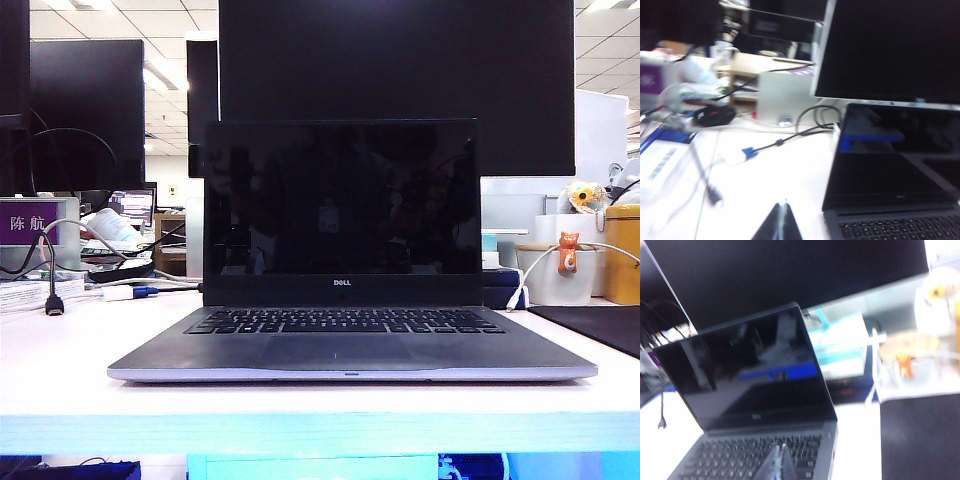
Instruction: Close the lid of the gray laptop.
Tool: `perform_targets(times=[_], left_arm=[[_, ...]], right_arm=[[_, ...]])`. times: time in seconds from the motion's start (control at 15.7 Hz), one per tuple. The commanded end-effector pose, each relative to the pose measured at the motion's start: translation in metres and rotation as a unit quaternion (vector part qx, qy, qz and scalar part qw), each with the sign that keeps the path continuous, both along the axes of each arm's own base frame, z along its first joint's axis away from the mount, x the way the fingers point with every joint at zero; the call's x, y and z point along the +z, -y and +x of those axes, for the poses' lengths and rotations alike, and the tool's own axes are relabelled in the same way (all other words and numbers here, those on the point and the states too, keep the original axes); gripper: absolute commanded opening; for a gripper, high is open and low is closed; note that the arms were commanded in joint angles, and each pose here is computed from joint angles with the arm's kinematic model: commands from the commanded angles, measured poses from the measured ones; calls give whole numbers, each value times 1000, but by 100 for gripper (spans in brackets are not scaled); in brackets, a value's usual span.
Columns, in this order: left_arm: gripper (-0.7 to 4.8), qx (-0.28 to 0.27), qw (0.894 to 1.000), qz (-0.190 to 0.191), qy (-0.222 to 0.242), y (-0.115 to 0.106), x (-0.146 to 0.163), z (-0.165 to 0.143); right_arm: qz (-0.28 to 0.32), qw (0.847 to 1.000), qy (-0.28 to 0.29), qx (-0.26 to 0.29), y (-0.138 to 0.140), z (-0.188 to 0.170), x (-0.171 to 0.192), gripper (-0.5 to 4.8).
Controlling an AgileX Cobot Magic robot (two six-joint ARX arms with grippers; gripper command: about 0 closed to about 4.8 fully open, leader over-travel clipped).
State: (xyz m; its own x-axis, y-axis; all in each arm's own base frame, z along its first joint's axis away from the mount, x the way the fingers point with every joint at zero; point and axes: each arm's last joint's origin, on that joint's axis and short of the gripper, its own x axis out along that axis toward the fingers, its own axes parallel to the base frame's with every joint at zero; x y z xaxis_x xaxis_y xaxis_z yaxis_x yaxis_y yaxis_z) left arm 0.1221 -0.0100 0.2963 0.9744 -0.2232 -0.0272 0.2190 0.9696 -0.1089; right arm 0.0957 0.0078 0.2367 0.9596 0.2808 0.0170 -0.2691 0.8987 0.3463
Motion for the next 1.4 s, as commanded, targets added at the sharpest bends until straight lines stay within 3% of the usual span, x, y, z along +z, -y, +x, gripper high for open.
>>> perform_targets(times=[0.06,0.26,0.38,0.64,1.02,1.28,1.4], left_arm=[[-5,-43,998,34,11,3,31,22],[-5,-113,991,69,25,8,61,53],[-5,-158,985,66,13,11,82,85],[-5,-168,983,67,-19,20,102,141],[-5,-163,966,141,-144,75,101,230],[-5,-140,953,178,-204,122,94,262],[-5,-136,946,190,-223,135,92,267]], right_arm=[[-21,999,-24,30,-2,12,15,-2],[-32,994,-77,74,-4,35,33,-2],[-59,986,-103,117,-5,59,53,-2],[-74,979,-121,148,-7,101,97,-2],[-97,966,-154,182,-8,138,122,-2],[-111,959,-170,197,-8,149,114,-2],[-117,955,-181,202,-9,159,114,-2]])
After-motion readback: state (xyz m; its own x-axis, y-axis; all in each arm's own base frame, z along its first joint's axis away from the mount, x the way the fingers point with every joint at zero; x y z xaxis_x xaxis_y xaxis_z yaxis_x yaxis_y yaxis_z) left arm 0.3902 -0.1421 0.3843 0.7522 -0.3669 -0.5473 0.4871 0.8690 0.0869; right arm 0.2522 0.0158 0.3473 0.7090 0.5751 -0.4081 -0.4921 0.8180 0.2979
